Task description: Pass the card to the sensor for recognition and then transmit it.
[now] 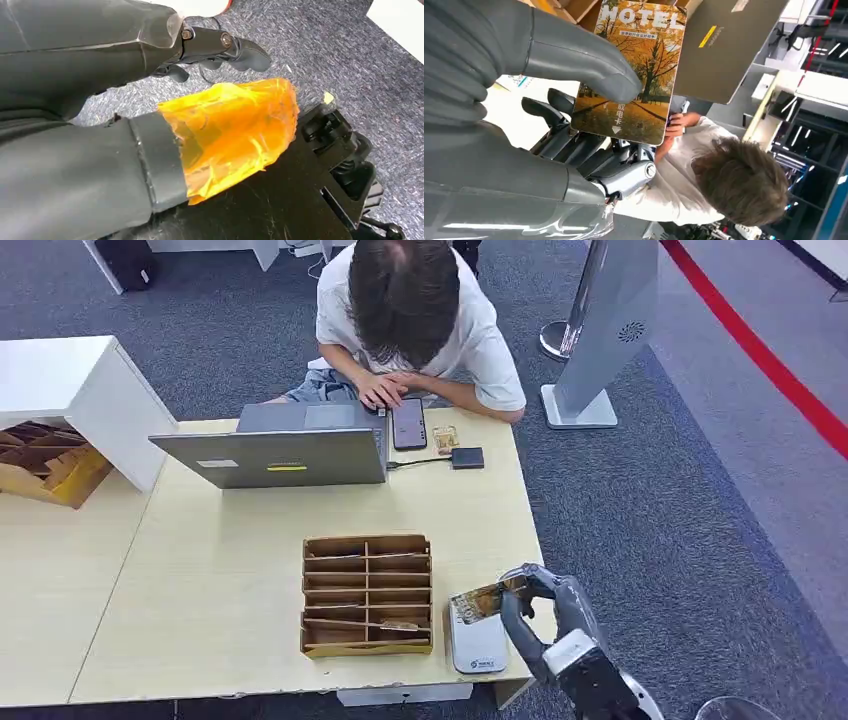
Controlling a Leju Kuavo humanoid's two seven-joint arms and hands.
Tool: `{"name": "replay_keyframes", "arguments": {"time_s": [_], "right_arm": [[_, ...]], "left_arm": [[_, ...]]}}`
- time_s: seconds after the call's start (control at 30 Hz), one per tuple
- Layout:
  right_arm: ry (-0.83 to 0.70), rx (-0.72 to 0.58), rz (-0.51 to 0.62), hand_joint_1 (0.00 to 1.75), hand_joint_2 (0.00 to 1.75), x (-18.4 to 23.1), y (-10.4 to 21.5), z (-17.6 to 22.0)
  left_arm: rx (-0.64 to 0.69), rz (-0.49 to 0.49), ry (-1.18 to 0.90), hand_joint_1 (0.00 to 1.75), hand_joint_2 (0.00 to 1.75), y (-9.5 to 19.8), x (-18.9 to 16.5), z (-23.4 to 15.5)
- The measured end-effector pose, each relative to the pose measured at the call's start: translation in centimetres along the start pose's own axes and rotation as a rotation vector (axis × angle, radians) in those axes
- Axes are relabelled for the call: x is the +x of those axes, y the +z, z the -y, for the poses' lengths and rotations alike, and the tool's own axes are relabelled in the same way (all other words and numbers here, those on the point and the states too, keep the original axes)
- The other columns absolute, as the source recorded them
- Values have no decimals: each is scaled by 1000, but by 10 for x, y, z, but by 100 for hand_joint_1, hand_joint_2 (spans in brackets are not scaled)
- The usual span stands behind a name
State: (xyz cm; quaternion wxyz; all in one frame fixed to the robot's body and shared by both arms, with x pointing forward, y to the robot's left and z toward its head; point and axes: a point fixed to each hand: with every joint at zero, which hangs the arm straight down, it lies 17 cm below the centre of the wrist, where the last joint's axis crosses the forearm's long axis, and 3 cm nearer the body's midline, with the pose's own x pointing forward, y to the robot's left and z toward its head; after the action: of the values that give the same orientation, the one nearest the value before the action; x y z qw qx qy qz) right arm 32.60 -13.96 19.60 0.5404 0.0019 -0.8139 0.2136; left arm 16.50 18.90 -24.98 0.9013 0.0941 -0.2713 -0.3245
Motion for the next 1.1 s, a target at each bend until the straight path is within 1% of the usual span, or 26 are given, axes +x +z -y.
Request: {"name": "replay_keyframes", "arguments": {"time_s": [0.4, 0.5, 0.67, 0.93, 1.1], "right_arm": [[14, 7, 0, 175, 175, 0, 6, 4], [-10, 24, -15, 175, 175, -3, 7, 2], [-51, 66, -83, 175, 175, -17, 19, -3], [-53, 92, -237, 175, 175, -58, 41, -8], [-41, 102, -309, 175, 175, -78, 53, -12]], "left_arm": [[0, -1, 2, 0, 0, 0, 0, 0], [1, -2, 3, 0, 0, 0, 0, 0], [4, -4, 5, 0, 0, 0, -2, 0], [9, -9, 3, 0, 0, 1, -4, 1], [8, -12, 2, 0, 0, 2, -6, 1]]}}
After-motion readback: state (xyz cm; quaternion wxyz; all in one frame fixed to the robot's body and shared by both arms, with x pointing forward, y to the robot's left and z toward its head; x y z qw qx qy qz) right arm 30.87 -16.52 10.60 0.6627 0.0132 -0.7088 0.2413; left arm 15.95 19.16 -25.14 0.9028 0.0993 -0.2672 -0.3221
